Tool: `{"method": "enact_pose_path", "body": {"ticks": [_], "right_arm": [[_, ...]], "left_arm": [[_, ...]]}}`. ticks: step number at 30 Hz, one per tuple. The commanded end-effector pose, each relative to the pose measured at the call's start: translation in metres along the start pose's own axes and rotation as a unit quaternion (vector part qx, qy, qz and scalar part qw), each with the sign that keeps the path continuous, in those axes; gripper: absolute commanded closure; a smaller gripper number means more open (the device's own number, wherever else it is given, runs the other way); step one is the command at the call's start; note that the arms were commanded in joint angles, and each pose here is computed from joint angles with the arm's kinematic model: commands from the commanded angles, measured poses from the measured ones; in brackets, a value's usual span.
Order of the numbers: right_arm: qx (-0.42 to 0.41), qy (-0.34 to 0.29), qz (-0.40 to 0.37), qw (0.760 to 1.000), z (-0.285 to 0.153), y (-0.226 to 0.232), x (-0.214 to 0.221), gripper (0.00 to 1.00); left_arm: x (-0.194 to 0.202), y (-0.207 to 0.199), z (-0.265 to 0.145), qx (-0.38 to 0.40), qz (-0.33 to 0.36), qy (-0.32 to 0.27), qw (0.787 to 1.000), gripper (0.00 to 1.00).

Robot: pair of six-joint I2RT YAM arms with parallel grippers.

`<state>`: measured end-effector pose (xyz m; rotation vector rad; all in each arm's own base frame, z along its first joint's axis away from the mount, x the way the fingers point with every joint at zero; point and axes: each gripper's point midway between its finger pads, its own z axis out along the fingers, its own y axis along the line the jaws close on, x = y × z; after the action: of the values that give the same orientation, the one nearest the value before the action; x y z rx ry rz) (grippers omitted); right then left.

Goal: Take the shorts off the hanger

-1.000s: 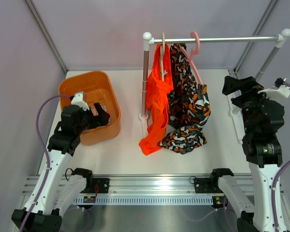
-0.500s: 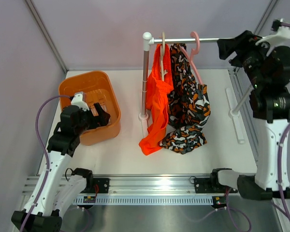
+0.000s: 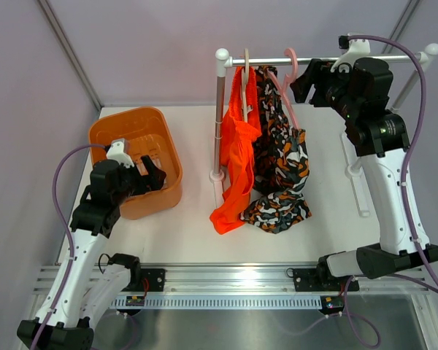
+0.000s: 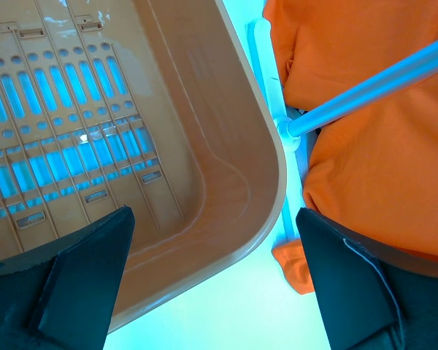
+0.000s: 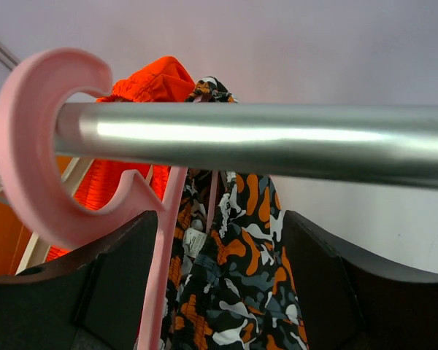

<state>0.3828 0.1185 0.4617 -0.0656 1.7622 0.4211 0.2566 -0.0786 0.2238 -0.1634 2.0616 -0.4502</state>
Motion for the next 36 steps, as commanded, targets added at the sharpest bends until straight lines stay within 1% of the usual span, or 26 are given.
{"method": "enact_pose_path", "body": {"ticks": [1, 3, 4, 5, 8, 15, 17, 22, 25, 36], "right_arm": [[0.026, -0.037, -0.019, 0.999, -0.019, -0.006, -0.018, 0.22], [0.06, -0.049, -0.012, 0.997, -0.025, -0.017, -0.022, 0.23], [0.076, -0.046, -0.013, 0.996, -0.027, -0.023, -0.017, 0.22], [0.074, -0.061, -0.015, 0.995, -0.035, -0.022, -0.023, 0.21], [0.048, -0.069, -0.016, 0.996, -0.046, -0.012, -0.023, 0.21], [0.025, -0.061, -0.031, 0.997, -0.057, -0.004, -0.015, 0.24], [-0.002, -0.061, -0.035, 0.998, -0.06, 0.006, -0.014, 0.24], [-0.033, -0.043, -0.047, 0.997, -0.051, 0.019, -0.006, 0.24], [-0.044, -0.042, -0.051, 0.997, -0.048, 0.026, -0.005, 0.24], [-0.04, -0.02, -0.072, 0.996, -0.01, 0.034, 0.004, 0.26]], "left_arm": [[-0.01, -0.008, -0.002, 0.022, 0.007, -0.02, 1.0, 0.01], [-0.01, -0.009, -0.001, 0.023, 0.007, -0.018, 1.0, 0.01], [-0.01, -0.009, -0.001, 0.023, 0.007, -0.018, 1.0, 0.01], [-0.009, -0.008, -0.001, 0.022, 0.008, -0.017, 1.0, 0.01], [-0.008, -0.008, -0.001, 0.023, 0.007, -0.016, 1.0, 0.01], [-0.008, -0.009, 0.0, 0.025, 0.005, -0.014, 1.0, 0.01], [-0.008, -0.009, 0.001, 0.025, 0.005, -0.014, 1.0, 0.01], [-0.007, -0.009, 0.001, 0.025, 0.005, -0.011, 1.0, 0.01], [-0.007, -0.009, 0.002, 0.025, 0.006, -0.011, 1.0, 0.01], [-0.006, -0.008, 0.002, 0.022, 0.007, -0.009, 1.0, 0.01]]}}
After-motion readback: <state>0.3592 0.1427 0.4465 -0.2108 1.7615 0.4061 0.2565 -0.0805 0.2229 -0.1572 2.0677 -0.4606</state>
